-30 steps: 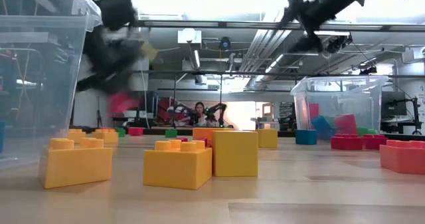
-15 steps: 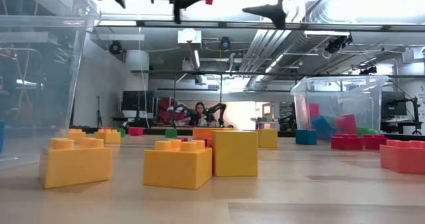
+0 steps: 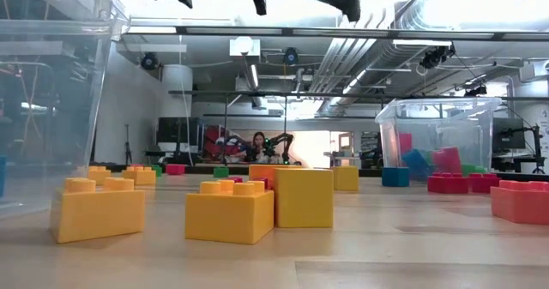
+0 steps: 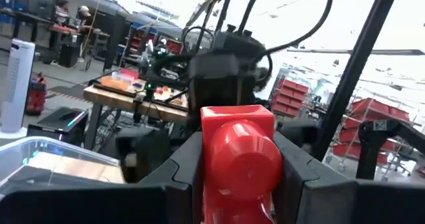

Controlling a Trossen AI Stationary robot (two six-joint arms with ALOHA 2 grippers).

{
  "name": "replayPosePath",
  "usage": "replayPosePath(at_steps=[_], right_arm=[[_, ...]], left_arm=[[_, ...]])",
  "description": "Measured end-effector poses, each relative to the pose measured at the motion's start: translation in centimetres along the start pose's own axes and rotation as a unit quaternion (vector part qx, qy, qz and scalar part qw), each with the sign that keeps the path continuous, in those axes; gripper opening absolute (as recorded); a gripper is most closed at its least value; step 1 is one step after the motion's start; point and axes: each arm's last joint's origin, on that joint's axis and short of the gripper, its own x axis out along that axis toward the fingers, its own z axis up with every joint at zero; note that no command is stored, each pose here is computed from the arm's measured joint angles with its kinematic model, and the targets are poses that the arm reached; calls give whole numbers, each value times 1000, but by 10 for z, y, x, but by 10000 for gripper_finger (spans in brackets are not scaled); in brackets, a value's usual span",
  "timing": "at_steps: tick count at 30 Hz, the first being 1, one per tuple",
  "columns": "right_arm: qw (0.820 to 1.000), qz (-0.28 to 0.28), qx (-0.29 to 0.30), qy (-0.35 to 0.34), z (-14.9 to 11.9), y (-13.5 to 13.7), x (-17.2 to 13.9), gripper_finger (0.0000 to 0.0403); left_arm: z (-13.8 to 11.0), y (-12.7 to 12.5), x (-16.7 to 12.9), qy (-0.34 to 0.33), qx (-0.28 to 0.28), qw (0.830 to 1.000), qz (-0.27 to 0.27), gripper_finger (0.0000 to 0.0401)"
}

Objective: Sort blocks by size
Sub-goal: Put the large red game piece into the right transparent bin

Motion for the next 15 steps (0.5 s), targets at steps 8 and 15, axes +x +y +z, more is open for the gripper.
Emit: replayPosePath(at_steps=[8,15], right_arm=[[998,-21,-42,-29,20,7,9,339],[999,-12,-42,-6,24,8,28,337]], left_arm=[[0,-4,2,-8,8,1000,-9,91],[-1,-9,4,-8,21,1000,-14,91]])
